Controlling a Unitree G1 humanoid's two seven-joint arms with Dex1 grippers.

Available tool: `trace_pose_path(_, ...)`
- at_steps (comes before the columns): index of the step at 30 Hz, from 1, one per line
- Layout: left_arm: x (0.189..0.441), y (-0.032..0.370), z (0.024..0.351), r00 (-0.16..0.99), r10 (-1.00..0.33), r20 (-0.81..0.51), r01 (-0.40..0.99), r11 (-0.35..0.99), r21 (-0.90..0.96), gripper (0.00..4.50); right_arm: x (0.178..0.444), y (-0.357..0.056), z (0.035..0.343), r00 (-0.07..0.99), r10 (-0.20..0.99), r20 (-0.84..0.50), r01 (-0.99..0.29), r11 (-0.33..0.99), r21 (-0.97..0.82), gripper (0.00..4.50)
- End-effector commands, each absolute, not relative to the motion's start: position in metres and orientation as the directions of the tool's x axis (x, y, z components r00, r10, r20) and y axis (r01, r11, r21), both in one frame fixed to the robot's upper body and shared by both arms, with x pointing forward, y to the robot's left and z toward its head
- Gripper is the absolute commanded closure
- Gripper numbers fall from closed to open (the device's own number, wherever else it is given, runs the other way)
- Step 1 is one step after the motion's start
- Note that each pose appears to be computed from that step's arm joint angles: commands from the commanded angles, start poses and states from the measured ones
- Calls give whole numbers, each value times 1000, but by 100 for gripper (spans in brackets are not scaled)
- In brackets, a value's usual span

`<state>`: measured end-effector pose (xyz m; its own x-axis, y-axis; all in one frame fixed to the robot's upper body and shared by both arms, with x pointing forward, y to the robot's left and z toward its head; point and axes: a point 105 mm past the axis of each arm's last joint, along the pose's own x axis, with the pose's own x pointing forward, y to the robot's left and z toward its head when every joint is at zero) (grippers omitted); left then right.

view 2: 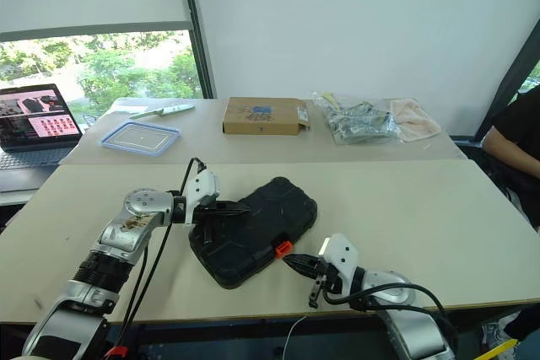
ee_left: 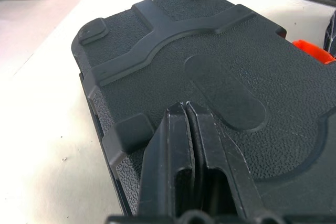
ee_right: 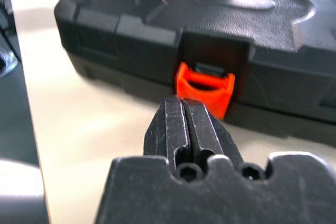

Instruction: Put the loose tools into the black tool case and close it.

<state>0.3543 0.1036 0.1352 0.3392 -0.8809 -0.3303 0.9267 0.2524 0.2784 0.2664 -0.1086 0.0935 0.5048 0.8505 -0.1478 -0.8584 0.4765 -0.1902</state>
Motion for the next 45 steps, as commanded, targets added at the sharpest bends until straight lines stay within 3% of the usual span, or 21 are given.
trace_pose_path(1, 346, 110, 96, 302, -844, -444, 953, 250, 174, 439, 268, -115, 104, 528, 842, -110, -842, 501, -201, 450)
trace_pose_path(25, 345, 108, 95, 298, -845, -445, 954, 248, 169, 439, 280, -89, 116, 503, 864, -34, -848, 486, -212, 450)
trace_pose_path(34, 345, 109, 90, 294, -838, -459, 956, 249, 159, 439, 262, -105, 100, 503, 854, -128, -860, 482, -167, 450)
trace_pose_path(45, 346, 109, 88, 288, -833, -473, 957, 244, 155, 439, 280, -92, 94, 515, 848, -122, -852, 491, -185, 450)
